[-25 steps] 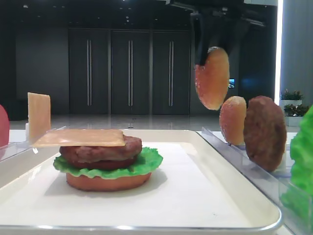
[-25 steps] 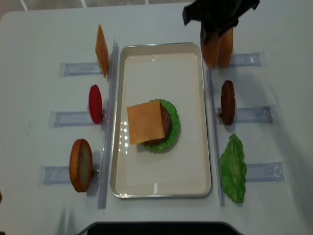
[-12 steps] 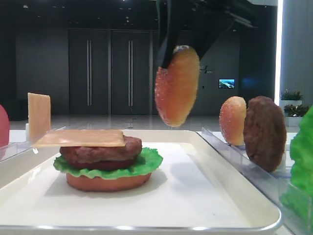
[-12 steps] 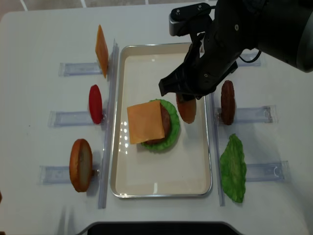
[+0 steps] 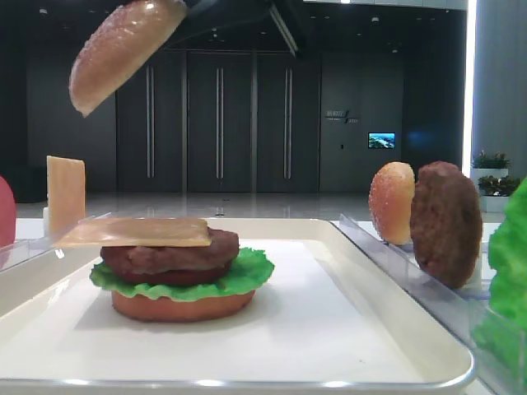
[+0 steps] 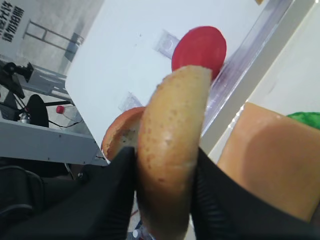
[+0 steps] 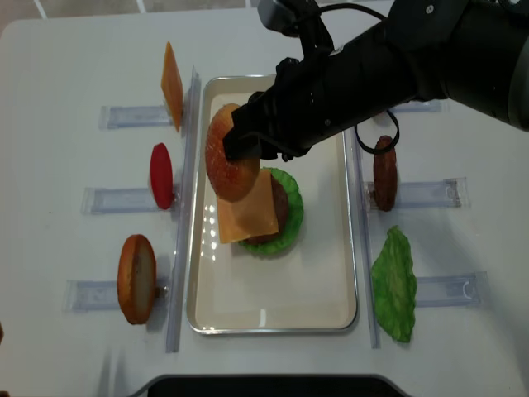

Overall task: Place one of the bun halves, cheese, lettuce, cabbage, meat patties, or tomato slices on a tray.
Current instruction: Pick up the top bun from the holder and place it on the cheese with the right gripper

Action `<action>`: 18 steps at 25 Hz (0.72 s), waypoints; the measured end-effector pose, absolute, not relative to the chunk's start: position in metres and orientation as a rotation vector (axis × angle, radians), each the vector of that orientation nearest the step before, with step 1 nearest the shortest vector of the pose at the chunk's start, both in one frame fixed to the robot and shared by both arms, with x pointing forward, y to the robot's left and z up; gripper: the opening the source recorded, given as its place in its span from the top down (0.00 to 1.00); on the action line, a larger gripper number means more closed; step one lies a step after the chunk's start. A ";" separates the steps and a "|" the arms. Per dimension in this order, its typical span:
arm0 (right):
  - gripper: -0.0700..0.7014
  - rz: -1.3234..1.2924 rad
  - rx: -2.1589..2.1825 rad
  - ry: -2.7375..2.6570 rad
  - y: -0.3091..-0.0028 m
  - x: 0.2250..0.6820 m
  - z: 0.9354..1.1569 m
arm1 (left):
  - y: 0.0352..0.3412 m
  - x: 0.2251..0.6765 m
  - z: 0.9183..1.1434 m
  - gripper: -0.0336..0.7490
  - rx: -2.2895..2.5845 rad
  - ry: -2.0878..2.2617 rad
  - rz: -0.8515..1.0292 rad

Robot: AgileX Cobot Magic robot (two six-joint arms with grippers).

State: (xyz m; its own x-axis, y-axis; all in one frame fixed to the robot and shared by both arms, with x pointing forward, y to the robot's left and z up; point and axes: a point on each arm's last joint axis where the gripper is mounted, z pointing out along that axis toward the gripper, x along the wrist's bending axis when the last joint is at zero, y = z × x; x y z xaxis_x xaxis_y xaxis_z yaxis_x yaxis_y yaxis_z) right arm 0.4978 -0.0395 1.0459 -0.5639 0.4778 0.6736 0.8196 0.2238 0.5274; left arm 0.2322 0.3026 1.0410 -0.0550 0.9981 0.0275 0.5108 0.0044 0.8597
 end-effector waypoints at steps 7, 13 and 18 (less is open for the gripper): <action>0.61 -1.220 -1.234 -2.135 -0.039 0.501 1.010 | 0.303 0.232 1.041 0.77 1.574 1.637 0.961; 0.61 -1.130 -1.272 -2.141 -0.035 0.508 0.979 | 0.303 0.232 1.041 0.77 1.575 1.638 0.960; 0.61 -1.108 -1.285 -2.131 -0.034 0.509 0.971 | 0.303 0.232 1.041 0.77 1.575 1.638 0.960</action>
